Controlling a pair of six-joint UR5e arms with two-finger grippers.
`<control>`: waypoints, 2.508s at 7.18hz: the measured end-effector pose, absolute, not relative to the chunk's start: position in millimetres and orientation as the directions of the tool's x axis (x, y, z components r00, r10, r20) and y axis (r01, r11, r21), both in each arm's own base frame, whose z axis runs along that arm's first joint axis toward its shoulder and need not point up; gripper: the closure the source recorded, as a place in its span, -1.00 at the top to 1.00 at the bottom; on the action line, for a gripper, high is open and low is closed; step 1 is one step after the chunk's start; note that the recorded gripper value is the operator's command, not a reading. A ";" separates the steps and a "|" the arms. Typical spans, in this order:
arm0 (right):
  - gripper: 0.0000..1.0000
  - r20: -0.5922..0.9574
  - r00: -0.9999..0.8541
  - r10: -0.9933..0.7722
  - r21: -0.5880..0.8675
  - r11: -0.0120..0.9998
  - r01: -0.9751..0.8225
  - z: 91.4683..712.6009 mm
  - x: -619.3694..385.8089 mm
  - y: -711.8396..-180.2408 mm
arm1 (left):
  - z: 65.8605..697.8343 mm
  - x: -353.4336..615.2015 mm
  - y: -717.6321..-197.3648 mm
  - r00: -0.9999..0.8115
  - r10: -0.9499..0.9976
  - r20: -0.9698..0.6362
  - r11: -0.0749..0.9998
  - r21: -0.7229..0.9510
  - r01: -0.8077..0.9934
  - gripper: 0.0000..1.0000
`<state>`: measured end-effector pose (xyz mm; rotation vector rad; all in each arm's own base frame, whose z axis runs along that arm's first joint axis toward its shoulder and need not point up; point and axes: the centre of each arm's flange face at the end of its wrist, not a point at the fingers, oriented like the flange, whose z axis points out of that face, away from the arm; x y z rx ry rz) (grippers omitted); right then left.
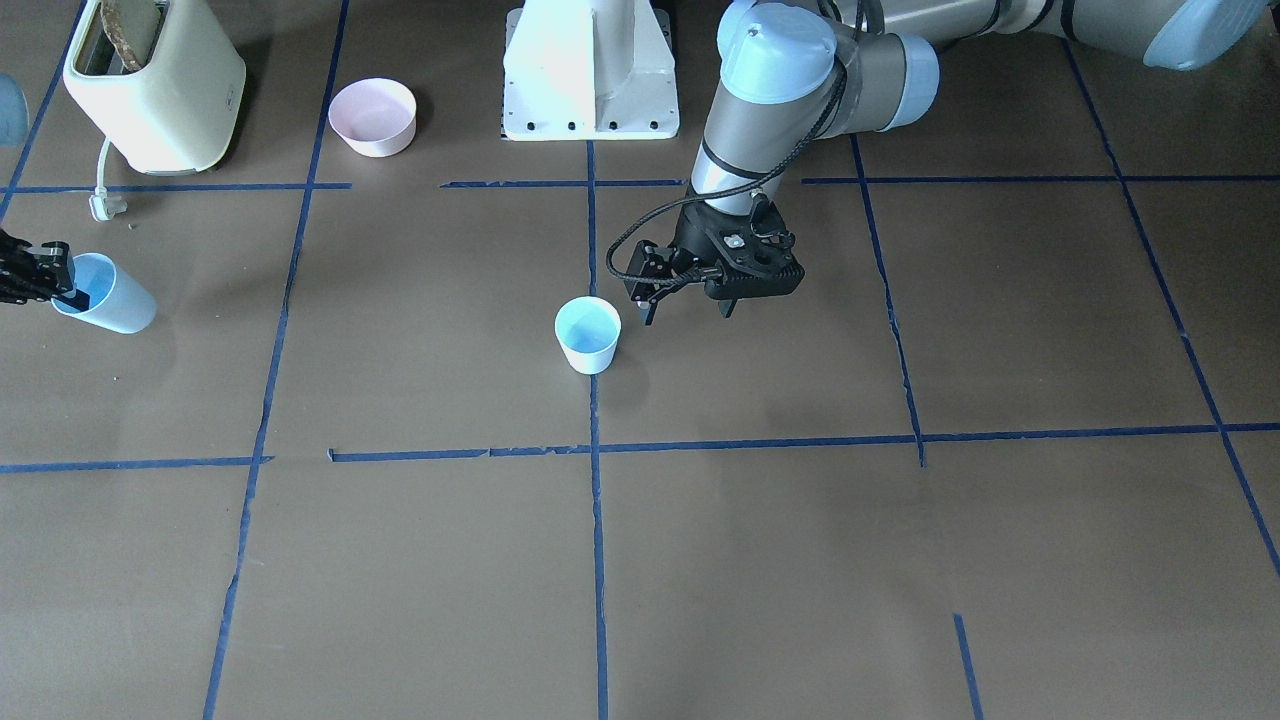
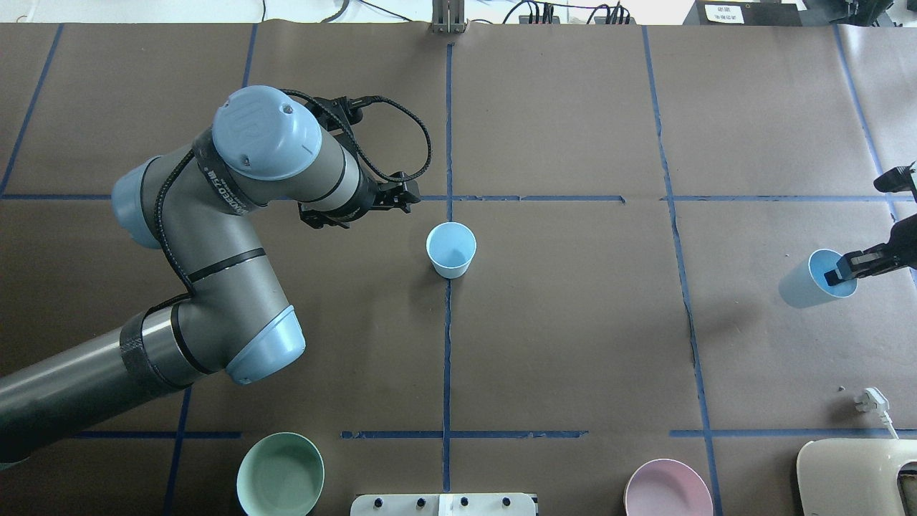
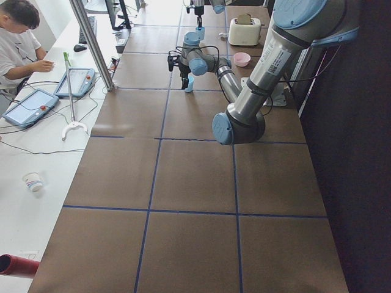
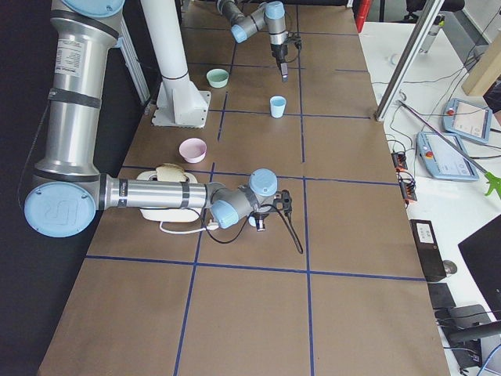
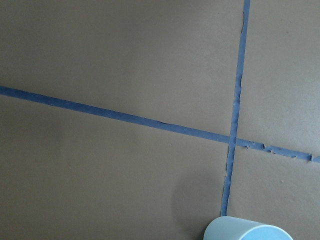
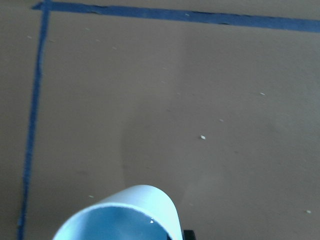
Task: Stack blue cups with both arms
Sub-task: 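Carry the held cup with the right gripper over the center cup, then lower the held cup into the center cup and open the right gripper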
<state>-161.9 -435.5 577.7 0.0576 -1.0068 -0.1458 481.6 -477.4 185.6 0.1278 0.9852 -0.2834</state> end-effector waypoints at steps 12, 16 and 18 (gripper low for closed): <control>-1.00 0.802 0.578 0.151 -0.115 0.988 -0.099 152.2 -502.1 -470.1 | 224.2 402.5 -513.2 0.473 -0.102 -0.875 0.956 0.045 0.290 1.00; -1.00 0.789 0.598 0.138 -0.076 0.989 -0.128 155.5 -512.8 -465.6 | 224.3 402.6 -512.4 0.471 -0.101 -0.876 0.956 0.045 0.289 1.00; -0.96 0.783 0.607 0.135 -0.063 0.988 -0.139 157.6 -517.0 -464.4 | 223.5 402.6 -512.3 0.470 -0.103 -0.877 0.956 0.044 0.290 1.00</control>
